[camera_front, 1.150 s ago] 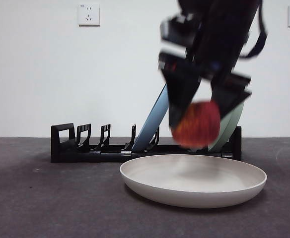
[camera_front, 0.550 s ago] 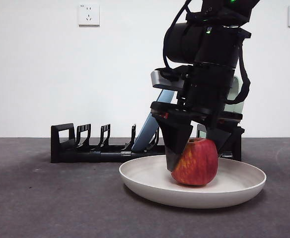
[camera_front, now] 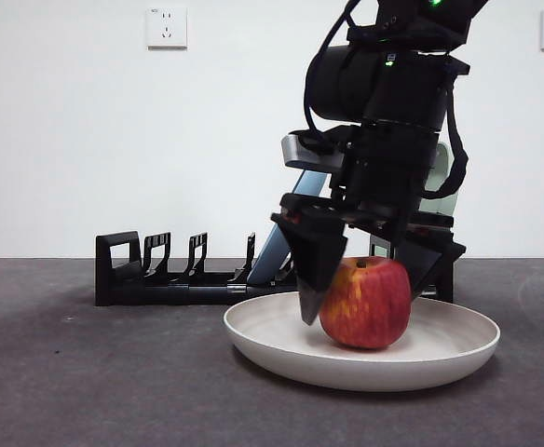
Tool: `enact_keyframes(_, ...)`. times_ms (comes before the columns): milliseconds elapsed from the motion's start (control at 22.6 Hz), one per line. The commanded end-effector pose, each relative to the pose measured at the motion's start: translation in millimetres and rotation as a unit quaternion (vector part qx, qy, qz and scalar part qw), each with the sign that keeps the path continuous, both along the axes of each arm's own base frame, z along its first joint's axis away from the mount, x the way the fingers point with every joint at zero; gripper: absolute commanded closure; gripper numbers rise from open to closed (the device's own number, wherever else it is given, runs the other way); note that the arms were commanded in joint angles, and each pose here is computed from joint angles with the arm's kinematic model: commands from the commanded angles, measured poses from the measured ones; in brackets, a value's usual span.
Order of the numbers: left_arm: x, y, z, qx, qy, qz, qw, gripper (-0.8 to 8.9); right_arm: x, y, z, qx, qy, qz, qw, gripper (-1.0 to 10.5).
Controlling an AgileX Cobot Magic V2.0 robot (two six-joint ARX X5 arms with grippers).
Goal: Take the yellow plate from the plate rack,put the plate on the table,take the apple from the table,put the apple in the plate
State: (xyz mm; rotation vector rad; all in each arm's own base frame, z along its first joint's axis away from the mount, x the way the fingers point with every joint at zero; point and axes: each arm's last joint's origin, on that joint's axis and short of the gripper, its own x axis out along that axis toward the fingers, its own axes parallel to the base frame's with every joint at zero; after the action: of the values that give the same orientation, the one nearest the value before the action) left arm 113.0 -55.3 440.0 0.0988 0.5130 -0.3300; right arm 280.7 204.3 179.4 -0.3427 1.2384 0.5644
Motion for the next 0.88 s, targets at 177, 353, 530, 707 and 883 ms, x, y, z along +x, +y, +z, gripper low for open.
enact_keyframes(177, 10, -6, 0, 0.011, -0.011, -0.014, 1.000, 5.31, -10, -6, 33, 0.032, -0.041, -0.002, 0.999, 4.1)
enact_keyframes(353, 19, -11, -1, 0.020, -0.012, -0.032, 0.999, 5.32, -21, -14, 66, 0.063, -0.084, -0.003, 0.994, 4.1)
enact_keyframes(530, 30, -20, -4, 0.021, -0.006, -0.083, 0.996, 5.32, -35, -26, 101, 0.092, -0.138, 0.011, 0.986, 4.6)
enact_keyframes(707, 44, -29, -11, 0.027, 0.015, -0.112, 0.993, 6.04, -51, -42, 133, 0.114, -0.194, 0.024, 0.974, 7.5)
enact_keyframes(883, 59, -38, -20, 0.039, 0.037, -0.134, 0.990, 8.20, -64, -60, 156, 0.136, -0.233, 0.012, 0.963, 9.7)
